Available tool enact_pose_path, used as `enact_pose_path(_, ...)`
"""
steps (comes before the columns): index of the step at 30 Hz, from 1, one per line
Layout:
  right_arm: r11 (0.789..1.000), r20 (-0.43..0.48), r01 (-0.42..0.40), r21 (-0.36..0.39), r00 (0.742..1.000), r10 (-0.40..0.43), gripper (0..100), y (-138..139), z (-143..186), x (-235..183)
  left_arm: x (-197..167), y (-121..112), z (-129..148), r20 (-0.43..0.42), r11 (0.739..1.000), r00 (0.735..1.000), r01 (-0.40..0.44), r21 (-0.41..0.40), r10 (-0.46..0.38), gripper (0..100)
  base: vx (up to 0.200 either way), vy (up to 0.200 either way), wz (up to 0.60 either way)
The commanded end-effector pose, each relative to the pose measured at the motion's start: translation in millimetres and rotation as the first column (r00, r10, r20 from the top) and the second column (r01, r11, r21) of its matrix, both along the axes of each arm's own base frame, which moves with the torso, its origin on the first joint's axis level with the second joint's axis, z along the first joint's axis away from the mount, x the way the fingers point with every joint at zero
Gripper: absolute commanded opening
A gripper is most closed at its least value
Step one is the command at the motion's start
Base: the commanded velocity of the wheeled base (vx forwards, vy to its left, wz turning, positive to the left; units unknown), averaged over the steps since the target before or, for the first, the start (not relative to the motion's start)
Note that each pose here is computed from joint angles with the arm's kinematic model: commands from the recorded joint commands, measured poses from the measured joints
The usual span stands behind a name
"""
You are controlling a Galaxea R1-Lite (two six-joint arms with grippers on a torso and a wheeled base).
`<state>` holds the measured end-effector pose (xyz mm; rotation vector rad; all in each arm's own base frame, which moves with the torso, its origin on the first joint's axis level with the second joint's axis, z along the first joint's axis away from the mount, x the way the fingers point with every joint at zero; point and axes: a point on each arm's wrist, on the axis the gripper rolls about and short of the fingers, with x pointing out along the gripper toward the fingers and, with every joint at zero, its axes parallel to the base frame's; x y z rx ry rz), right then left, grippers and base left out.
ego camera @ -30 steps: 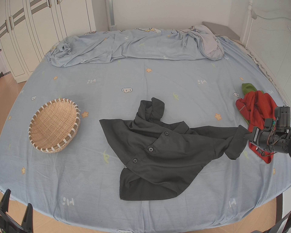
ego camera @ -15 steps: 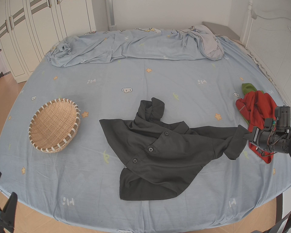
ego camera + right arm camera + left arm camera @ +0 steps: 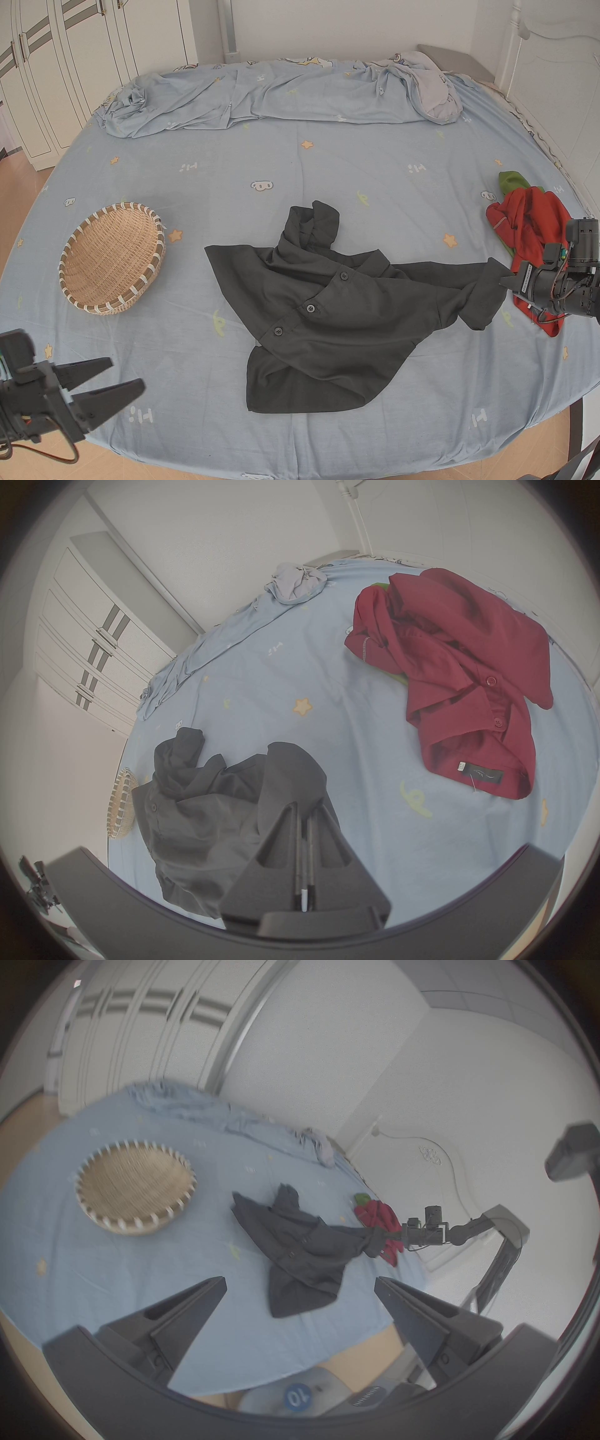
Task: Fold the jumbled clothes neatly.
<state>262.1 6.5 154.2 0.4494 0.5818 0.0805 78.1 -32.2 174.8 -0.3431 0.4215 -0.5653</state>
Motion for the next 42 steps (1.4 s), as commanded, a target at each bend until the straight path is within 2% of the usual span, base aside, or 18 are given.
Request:
enact_pose_path(1,1.000,-0.004,-0.010,0.002,1.000,0.010,0,2,-1,1,67,-40,-34,-0.307,0.988,0.939,0.141,-0.068,-0.155,100,0.000,0.000,0.00)
enact_pose_path(8,0.999,-0.012,-0.033,0.017,0.999,0.034,0,2,-3,0,98,-55,-70,-0.483,0.975,0.847,0.205,-0.089,-0.222,100,0.000,0.000,0.00)
enact_pose_path(11,0.999,-0.016,-0.035,0.018,0.999,0.035,0,3,-4,1,105,-58,-80,-0.528,0.974,0.820,0.209,-0.088,-0.223,100,0.000,0.000,0.00)
enact_pose_path(16,0.999,-0.029,-0.034,0.018,0.999,0.035,0,3,-8,3,113,-61,-95,-0.563,0.973,0.795,0.213,-0.091,-0.226,100,0.000,0.000,0.00)
enact_pose_path(25,0.999,-0.032,-0.034,0.018,0.999,0.035,0,3,-9,4,123,-68,-115,-0.608,0.972,0.762,0.218,-0.082,-0.222,100,0.000,0.000,0.00)
enact_pose_path(33,0.999,-0.033,-0.033,0.018,0.999,0.033,0,2,-9,4,138,-74,-133,-0.622,0.973,0.753,0.215,-0.078,-0.216,100,0.000,0.000,0.00)
enact_pose_path(42,0.999,-0.036,-0.033,0.018,0.999,0.033,0,2,-10,5,161,-85,-137,-0.622,0.977,0.755,0.189,-0.100,-0.210,100,0.000,0.000,0.00)
